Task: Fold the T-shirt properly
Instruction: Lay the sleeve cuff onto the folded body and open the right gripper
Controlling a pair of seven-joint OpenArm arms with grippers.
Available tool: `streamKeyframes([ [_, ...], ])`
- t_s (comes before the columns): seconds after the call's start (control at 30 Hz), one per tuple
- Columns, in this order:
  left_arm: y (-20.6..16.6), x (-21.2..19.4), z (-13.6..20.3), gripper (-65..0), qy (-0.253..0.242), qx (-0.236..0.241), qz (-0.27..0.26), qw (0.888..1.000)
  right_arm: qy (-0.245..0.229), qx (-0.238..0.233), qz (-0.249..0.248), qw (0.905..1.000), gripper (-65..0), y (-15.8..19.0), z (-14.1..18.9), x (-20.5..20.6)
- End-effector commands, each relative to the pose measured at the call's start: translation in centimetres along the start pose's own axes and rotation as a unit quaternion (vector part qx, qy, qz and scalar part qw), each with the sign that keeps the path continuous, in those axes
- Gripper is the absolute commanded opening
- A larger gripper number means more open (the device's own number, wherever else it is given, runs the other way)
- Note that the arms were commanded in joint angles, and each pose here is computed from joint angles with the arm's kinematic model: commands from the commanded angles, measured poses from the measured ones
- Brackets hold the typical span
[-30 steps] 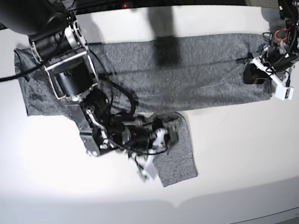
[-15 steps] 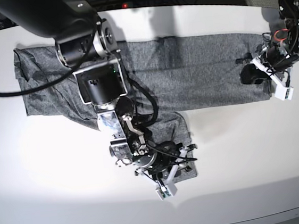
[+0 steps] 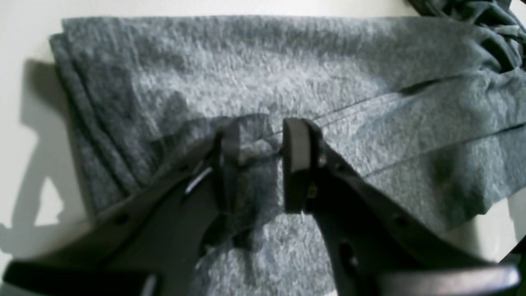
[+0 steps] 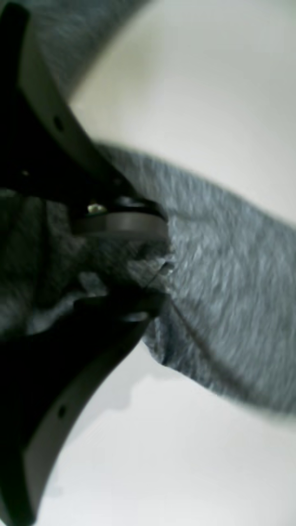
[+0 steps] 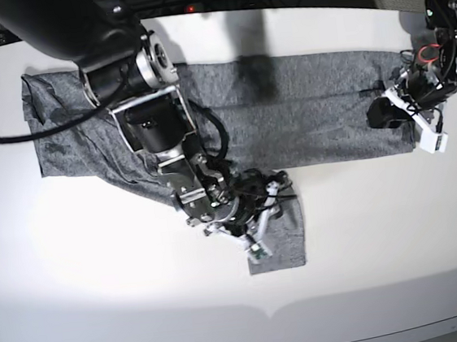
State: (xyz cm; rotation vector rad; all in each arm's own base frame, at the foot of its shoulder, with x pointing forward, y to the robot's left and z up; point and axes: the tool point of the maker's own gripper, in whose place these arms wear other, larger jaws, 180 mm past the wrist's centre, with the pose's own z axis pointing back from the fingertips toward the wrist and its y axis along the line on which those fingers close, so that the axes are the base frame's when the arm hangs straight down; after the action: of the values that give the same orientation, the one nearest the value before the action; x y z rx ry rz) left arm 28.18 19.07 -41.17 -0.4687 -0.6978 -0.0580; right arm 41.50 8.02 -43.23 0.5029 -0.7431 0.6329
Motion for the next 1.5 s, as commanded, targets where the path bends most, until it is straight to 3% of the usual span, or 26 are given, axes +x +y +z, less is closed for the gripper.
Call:
streamKeyframes([
  [0.0, 0.0, 1.8, 0.5, -47.4, -0.026, -0.003, -0.01, 1.0, 0.003, 0.027, 0.031, 0.9992, -43.4, 1.3, -0.1, 1.3],
  [0.2, 0.0, 1.8, 0.5, -47.4, -0.025, -0.003, -0.011, 1.0, 0.041, 0.064, 0.107, 0.9913, -43.4, 4.5, -0.9, 0.1],
  [0.37, 0.0, 1.9, 0.5, -47.4, -0.027, -0.003, -0.01, 1.0, 0.01, 0.059, 0.123, 0.9907, -43.4, 4.7, -0.6, 2.4],
  [0.5, 0.0, 2.8, 0.6, -47.4, -0.054, -0.003, -0.011, 0.998, -0.037, 0.017, 0.101, 0.9941, -43.4, 2.9, 0.3, 5.8],
  [0.63, -0.1, 3.5, 0.6, -47.4, -0.071, -0.003, -0.011, 0.997, -0.062, -0.027, 0.042, 0.9968, -43.4, -0.1, 1.4, 7.2],
  [0.83, -0.2, 6.7, 1.1, -47.4, -0.135, 0.002, -0.034, 0.99, -0.104, -0.051, -0.025, 0.9929, -43.4, -3.3, 3.7, 9.0],
  [0.97, 0.0, 11.0, 1.3, -47.4, -0.174, 0.023, -0.078, 0.981, -0.116, -0.151, -0.092, 0.9774, -43.4, -9.3, 7.3, 9.4],
  [1.17, -1.2, 16.3, 1.4, -47.4, -0.213, 0.023, -0.115, 0.97, -0.119, -0.219, -0.133, 0.9593, -43.4, -15.4, 13.1, 8.0],
  [1.33, -6.3, 16.3, -1.8, -47.4, -0.197, -0.025, -0.172, 0.965, -0.107, -0.278, -0.148, 0.943, -43.4, -19.5, 17.7, 3.5],
  [1.47, -12.3, 15.3, -5.1, -47.4, -0.184, -0.061, -0.261, 0.946, -0.076, -0.31, -0.14, 0.9372, -43.4, -21.0, 20.2, -0.9],
])
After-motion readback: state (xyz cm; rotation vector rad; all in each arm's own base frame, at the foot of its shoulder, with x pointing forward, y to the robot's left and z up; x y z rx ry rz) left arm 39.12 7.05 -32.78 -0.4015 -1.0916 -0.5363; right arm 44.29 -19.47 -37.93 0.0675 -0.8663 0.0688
